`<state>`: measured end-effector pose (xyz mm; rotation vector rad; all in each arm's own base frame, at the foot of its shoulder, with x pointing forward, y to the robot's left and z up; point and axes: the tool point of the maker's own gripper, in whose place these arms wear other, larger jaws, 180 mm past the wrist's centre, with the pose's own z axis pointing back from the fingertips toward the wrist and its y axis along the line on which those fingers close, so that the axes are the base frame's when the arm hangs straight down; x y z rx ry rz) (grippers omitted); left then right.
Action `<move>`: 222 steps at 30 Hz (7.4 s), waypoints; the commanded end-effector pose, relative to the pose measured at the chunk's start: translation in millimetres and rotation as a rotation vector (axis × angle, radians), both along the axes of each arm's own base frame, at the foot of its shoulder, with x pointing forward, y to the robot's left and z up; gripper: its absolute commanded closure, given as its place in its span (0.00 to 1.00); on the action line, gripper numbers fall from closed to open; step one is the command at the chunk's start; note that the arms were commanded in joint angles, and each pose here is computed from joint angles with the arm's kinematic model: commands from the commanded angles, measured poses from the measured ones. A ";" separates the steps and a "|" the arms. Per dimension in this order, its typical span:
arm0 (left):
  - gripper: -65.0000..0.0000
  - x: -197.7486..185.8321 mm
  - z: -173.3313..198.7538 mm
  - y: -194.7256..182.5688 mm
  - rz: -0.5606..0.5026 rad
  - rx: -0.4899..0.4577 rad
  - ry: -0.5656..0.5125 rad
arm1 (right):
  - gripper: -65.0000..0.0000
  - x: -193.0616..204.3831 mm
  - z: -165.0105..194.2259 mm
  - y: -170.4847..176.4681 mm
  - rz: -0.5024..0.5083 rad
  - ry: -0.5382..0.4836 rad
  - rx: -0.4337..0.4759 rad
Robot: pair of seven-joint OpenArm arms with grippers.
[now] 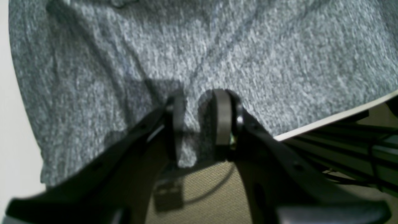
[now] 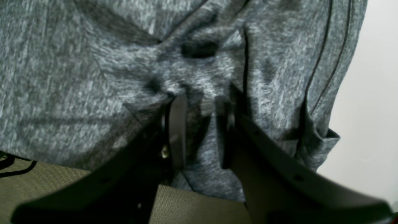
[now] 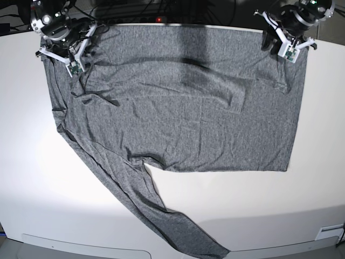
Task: Fold the T-shirt properly
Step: 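Hold the collar edge with both grippers and pull it taut, then release the collar with the left gripper and move it to the shirt's side edge, then grasp the shirt's side edge near the hem with the left gripper, then slide the right gripper along the shirt's side edge toward the hem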
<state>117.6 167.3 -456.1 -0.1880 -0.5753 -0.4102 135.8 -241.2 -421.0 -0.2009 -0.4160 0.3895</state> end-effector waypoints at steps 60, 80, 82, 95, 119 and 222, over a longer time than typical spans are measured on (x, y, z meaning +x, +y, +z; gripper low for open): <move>0.76 120.0 163.8 3.6 0.072 0.273 -0.650 | 0.75 117.1 95.5 51.4 0.006 -0.466 0.105; 0.76 293.1 272.6 53.3 0.257 0.302 -1.002 | 0.75 160.5 134.1 52.5 0.010 -0.605 0.113; 0.76 310.3 270.3 67.1 0.284 0.318 -0.996 | 0.75 160.6 134.3 52.5 0.010 -0.606 0.113; 0.75 412.6 265.6 98.4 0.229 0.111 -0.742 | 0.75 146.0 114.0 44.4 -0.030 -0.477 0.081; 0.75 416.9 174.4 115.8 0.300 -0.177 -0.351 | 0.46 133.2 98.4 48.9 -0.057 -0.361 0.126; 0.76 350.9 59.0 72.8 0.249 -0.225 -0.292 | 0.46 119.6 86.1 44.6 -0.084 -0.264 0.107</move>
